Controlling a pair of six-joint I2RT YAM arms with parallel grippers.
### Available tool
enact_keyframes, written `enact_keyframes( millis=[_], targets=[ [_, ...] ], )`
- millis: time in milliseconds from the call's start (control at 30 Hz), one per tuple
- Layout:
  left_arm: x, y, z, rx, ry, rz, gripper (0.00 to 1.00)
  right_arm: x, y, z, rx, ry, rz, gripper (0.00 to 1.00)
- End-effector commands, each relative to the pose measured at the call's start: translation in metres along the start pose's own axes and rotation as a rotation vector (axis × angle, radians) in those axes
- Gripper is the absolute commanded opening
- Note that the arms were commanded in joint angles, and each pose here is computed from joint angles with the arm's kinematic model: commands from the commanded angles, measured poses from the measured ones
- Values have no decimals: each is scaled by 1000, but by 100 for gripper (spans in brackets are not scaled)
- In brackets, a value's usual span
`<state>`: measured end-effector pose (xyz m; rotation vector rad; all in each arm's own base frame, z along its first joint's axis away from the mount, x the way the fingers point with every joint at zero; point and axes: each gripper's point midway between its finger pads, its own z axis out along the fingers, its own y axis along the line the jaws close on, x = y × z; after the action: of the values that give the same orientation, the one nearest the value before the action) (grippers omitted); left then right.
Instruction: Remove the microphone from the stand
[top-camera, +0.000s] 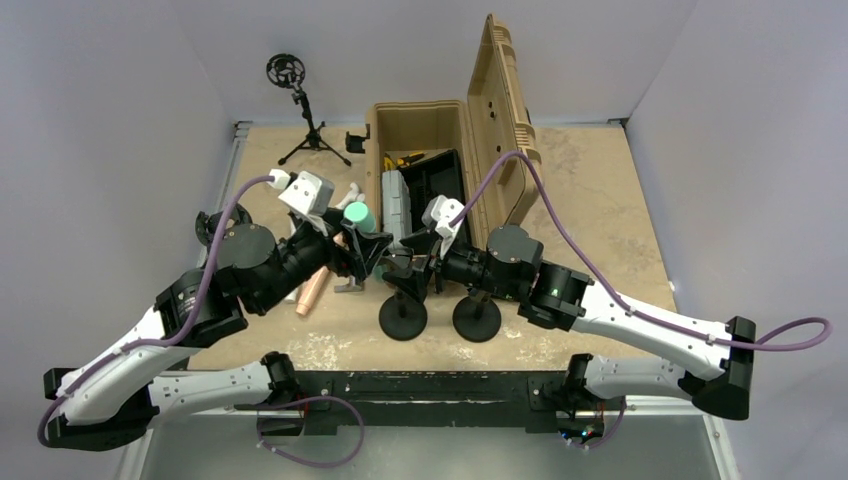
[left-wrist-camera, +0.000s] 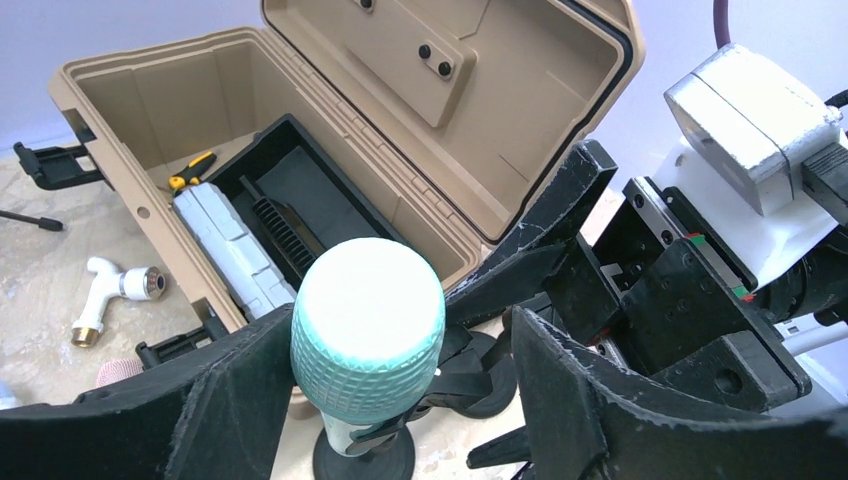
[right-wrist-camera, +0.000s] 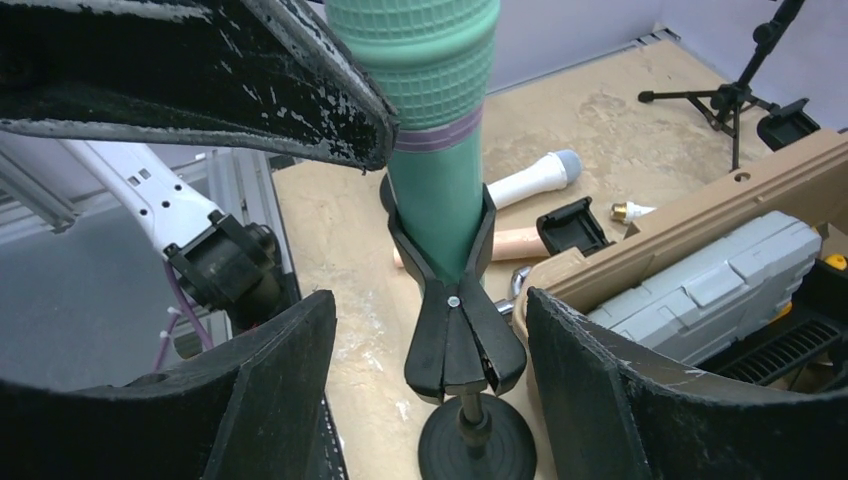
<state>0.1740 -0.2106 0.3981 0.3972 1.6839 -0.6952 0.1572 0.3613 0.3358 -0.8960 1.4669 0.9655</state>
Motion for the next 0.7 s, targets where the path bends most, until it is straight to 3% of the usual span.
enact_keyframes(
  millis=[0, 133, 300, 667],
  targets=[
    [0, -7, 4, 33, -8, -26, 72, -1, -8, 0, 43, -16, -16, 67],
    [7, -2, 3, 18, 3, -24, 68, 1, -12, 0, 62, -18, -18, 66],
    [12, 3, 4, -6, 12, -26, 77, -4, -22, -2, 124, -34, -16, 68],
    [9, 1, 4, 10, 0, -15, 47, 5, -20, 3, 104, -10, -32, 66]
  ],
)
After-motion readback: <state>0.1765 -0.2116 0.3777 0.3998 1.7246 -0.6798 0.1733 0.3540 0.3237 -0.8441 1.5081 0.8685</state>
